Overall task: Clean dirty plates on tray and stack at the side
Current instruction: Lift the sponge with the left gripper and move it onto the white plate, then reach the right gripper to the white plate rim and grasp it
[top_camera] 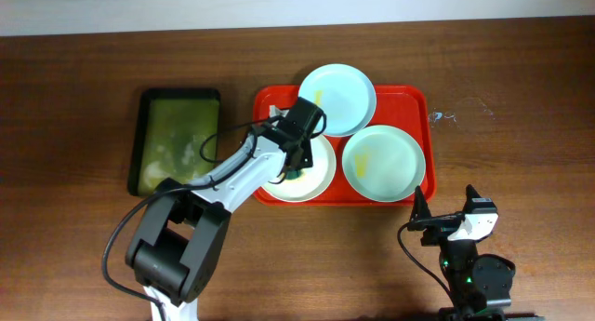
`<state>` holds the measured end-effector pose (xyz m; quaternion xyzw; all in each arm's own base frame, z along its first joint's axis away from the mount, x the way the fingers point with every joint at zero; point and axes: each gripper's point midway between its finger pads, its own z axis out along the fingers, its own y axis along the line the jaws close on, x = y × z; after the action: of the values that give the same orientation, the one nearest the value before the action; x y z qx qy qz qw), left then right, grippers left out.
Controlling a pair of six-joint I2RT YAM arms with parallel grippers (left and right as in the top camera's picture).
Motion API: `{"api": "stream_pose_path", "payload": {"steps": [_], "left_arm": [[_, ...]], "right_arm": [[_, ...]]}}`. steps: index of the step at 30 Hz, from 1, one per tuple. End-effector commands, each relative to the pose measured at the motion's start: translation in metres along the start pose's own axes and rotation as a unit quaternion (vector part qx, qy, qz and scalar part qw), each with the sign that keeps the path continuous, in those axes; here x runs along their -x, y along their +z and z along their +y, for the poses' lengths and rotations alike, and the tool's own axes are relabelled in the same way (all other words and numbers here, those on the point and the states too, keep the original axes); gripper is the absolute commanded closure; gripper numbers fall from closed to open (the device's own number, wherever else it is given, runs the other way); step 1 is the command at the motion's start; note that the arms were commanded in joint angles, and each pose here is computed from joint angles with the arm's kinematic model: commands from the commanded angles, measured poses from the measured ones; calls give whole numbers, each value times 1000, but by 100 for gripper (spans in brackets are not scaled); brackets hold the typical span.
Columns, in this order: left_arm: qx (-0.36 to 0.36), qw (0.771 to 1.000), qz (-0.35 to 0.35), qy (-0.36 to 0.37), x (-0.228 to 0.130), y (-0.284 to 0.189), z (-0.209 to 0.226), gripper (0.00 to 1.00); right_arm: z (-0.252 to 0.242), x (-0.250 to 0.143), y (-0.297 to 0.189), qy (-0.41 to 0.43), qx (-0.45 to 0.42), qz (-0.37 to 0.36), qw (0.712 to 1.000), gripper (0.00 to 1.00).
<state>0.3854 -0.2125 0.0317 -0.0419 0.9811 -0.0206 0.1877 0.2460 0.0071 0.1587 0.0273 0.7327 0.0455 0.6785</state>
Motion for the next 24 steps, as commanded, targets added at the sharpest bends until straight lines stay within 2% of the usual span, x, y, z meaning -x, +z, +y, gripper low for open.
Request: {"api": "stream_pose_path", "payload": {"steps": [1, 3, 7, 11, 12, 13, 17, 18, 19, 20, 21, 23, 24], "left_arm": [[-6, 998, -56, -32, 49, -52, 6, 19], [-16, 996, -78, -47, 66, -89, 14, 7], [-17, 992, -100, -73, 75, -142, 47, 10], [59, 994, -13, -95, 35, -152, 109, 11], [75, 992, 8, -97, 26, -151, 119, 3], [92, 990, 33, -100, 16, -150, 129, 1], [122, 984, 77, -99, -2, -148, 145, 1], [124, 984, 81, -99, -4, -149, 146, 1], [125, 984, 82, -98, -5, -149, 146, 1], [125, 984, 82, -98, -5, -149, 146, 1], [120, 985, 78, -100, -2, -148, 144, 1], [111, 986, 69, -103, 3, -146, 140, 1], [110, 986, 67, -103, 4, -146, 140, 1]], "right_arm": [[0, -4, 0, 0, -1, 3, 1000, 2], [0, -4, 0, 0, -1, 3, 1000, 2], [0, -4, 0, 0, -1, 3, 1000, 2], [0, -4, 0, 0, -1, 3, 1000, 2], [0, -4, 0, 0, -1, 3, 1000, 2], [0, -4, 0, 0, -1, 3, 1000, 2], [0, -2, 0, 0, -1, 0, 1000, 2], [7, 9, 0, 19, 18, -23, 999, 2], [31, 22, -3, 74, 89, -40, 992, 2], [61, 28, -12, 137, 184, -30, 973, 2], [97, 24, -30, 211, 293, 23, 932, 2], [100, 28, -32, 283, 300, 41, 910, 2], [98, 48, -35, 326, 305, 13, 895, 2]]}}
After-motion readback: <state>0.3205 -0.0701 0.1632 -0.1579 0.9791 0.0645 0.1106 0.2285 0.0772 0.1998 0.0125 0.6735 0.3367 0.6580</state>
